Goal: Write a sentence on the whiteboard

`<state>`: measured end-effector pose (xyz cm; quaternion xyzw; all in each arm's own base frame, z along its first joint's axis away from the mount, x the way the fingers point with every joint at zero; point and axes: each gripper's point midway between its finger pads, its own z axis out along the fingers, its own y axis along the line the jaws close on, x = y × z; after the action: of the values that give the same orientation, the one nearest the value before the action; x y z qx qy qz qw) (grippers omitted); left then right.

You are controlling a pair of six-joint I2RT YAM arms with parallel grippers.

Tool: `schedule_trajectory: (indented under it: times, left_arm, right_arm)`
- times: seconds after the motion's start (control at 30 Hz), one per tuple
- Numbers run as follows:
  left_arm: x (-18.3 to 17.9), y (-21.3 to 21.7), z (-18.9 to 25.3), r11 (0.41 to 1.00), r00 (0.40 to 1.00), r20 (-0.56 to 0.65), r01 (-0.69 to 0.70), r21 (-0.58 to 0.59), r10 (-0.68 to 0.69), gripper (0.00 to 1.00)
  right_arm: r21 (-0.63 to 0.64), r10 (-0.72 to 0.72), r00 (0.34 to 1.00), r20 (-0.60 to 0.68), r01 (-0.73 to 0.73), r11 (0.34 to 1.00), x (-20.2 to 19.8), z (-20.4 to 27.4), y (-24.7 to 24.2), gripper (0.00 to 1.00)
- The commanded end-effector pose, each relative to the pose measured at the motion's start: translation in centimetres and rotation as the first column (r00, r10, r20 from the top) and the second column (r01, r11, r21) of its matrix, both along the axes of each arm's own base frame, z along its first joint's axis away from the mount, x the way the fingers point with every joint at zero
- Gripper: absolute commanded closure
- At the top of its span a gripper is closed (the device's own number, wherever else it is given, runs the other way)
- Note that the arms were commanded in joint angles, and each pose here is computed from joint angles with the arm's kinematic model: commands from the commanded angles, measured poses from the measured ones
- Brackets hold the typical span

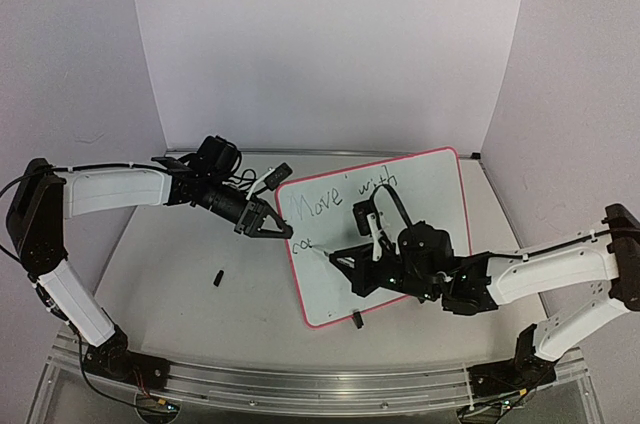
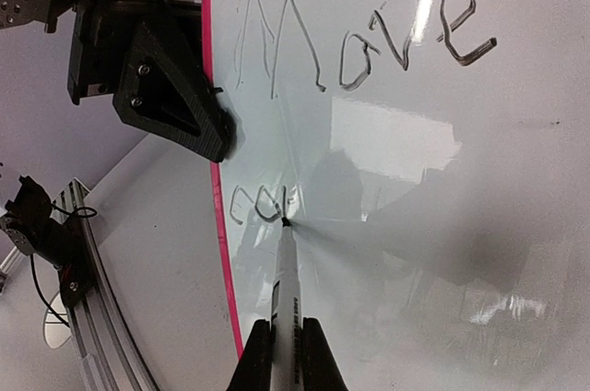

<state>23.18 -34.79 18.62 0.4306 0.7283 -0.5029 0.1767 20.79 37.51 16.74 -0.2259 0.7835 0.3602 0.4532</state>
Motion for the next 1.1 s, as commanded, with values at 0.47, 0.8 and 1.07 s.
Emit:
schedule_trajectory:
  times: [0.47,0.8,1.07]
  left_arm:
    - [-1.2,-0.7,1.3,0.998,0.996,0.069,0.063,-0.020,-0.062,1.00]
    - [-1.2,-0.7,1.3,0.998,0.995,0.072,0.064,-0.018,-0.062,1.00]
    - [-1.2,-0.7,1.3,0.998,0.995,0.073,0.063,-0.017,-0.062,1.00]
  right_arm:
    - [0.049,-0.078,0.996,0.040,0.076,0.996,1.6,1.1,-0.1,1.00]
    - [0.043,-0.153,0.987,0.039,0.152,0.988,2.6,0.8,-0.8,1.00]
    - [0.025,-0.183,0.983,0.029,0.183,0.983,2.6,0.4,-1.8,1.00]
